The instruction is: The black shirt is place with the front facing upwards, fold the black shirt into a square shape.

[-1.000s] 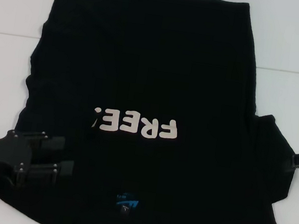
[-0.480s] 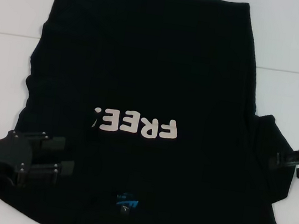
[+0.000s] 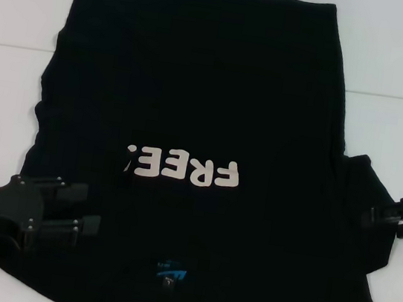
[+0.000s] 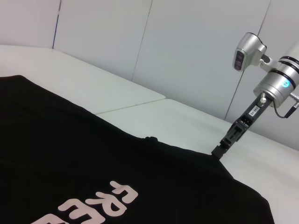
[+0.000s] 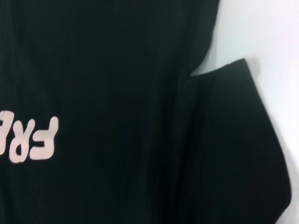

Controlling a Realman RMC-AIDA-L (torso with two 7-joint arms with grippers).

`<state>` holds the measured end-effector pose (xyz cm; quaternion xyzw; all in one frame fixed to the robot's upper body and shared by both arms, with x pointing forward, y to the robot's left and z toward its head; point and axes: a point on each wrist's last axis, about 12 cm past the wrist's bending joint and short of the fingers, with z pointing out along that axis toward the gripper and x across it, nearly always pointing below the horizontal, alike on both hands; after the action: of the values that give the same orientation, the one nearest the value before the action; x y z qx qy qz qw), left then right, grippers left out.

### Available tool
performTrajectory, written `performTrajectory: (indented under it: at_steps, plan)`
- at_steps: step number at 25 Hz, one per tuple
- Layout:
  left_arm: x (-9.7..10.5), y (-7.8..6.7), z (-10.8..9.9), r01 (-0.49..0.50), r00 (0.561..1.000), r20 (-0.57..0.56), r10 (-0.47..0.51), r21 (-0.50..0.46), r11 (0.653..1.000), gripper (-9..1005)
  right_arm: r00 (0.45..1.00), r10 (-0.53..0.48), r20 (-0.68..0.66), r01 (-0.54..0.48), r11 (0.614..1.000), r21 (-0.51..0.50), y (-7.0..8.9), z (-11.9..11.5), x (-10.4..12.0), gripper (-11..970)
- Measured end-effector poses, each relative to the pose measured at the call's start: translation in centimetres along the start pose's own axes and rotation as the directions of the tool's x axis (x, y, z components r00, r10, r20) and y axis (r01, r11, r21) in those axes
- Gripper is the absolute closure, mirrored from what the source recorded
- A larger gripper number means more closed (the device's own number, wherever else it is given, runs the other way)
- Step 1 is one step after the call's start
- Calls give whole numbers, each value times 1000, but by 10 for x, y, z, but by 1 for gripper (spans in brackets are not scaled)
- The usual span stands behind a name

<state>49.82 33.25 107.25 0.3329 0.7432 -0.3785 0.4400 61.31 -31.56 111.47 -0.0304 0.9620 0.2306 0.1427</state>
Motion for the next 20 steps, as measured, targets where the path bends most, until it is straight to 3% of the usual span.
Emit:
performTrajectory:
  at_steps: [5, 20]
  plan:
    - [0, 0, 0, 0, 1000, 0, 0, -1, 1000, 311, 1000, -2, 9, 2, 1000, 8, -1, 0, -1, 22]
    - [1, -1, 0, 2, 1000, 0, -2, 2, 1000, 310, 1000, -4, 9, 4, 1000, 13, -1, 1, -1, 697]
